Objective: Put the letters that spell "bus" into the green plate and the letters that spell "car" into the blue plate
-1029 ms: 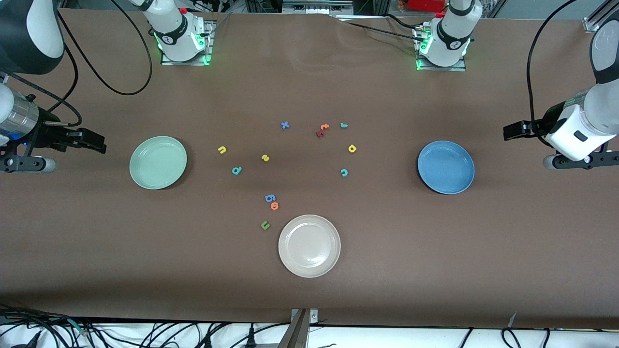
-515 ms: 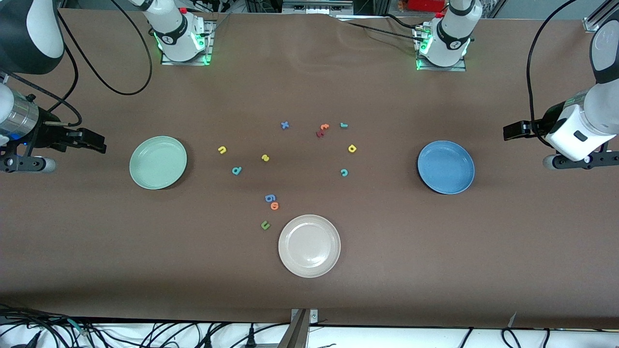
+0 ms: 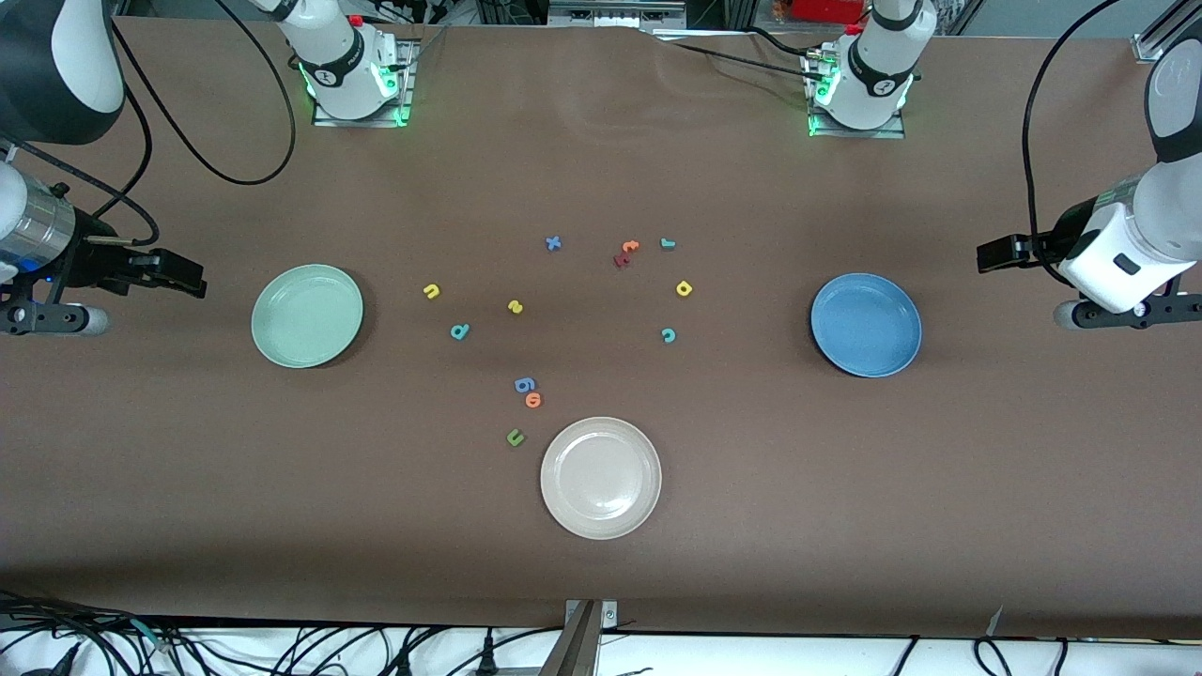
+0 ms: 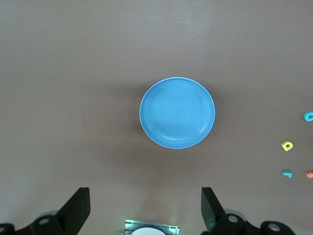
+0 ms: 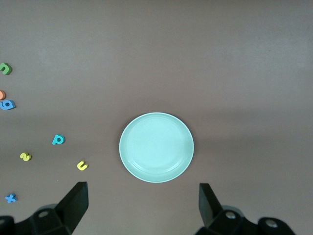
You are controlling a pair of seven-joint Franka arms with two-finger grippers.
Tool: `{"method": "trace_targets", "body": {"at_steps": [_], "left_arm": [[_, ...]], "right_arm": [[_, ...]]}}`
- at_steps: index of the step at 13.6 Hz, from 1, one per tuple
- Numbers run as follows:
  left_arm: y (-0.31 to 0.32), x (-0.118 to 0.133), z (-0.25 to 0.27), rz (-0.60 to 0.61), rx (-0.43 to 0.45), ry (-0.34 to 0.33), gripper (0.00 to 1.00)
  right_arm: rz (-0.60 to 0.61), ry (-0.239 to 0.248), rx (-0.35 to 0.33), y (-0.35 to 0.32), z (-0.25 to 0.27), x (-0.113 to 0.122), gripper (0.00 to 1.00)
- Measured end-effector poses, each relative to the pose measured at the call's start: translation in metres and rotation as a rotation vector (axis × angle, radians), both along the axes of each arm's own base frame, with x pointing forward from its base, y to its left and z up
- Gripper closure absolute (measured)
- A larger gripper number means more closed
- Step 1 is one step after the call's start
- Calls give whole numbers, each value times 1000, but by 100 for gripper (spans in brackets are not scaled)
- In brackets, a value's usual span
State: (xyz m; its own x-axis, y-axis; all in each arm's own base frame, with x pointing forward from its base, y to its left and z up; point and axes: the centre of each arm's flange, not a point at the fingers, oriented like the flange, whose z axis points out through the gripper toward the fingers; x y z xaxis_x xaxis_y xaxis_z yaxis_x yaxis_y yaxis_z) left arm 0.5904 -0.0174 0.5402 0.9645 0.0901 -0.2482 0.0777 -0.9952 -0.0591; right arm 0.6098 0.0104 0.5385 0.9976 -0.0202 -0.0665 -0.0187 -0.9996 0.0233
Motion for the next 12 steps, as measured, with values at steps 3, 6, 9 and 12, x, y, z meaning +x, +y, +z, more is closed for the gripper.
{"method": "trace_targets", "body": {"at_steps": [3,6,9,12], "left_arm": [[0,0,0,0,0,0,0],[0,0,0,0,0,0,0],[0,0,0,0,0,0,0],[0,0,0,0,0,0,0]], "right_arm": [[2,0,0,1,0,0,0],[4,0,1,2,0,0,0],[-7,0,0,5,0,0,0],[-13,0,-1,16,-1,0,0]]}}
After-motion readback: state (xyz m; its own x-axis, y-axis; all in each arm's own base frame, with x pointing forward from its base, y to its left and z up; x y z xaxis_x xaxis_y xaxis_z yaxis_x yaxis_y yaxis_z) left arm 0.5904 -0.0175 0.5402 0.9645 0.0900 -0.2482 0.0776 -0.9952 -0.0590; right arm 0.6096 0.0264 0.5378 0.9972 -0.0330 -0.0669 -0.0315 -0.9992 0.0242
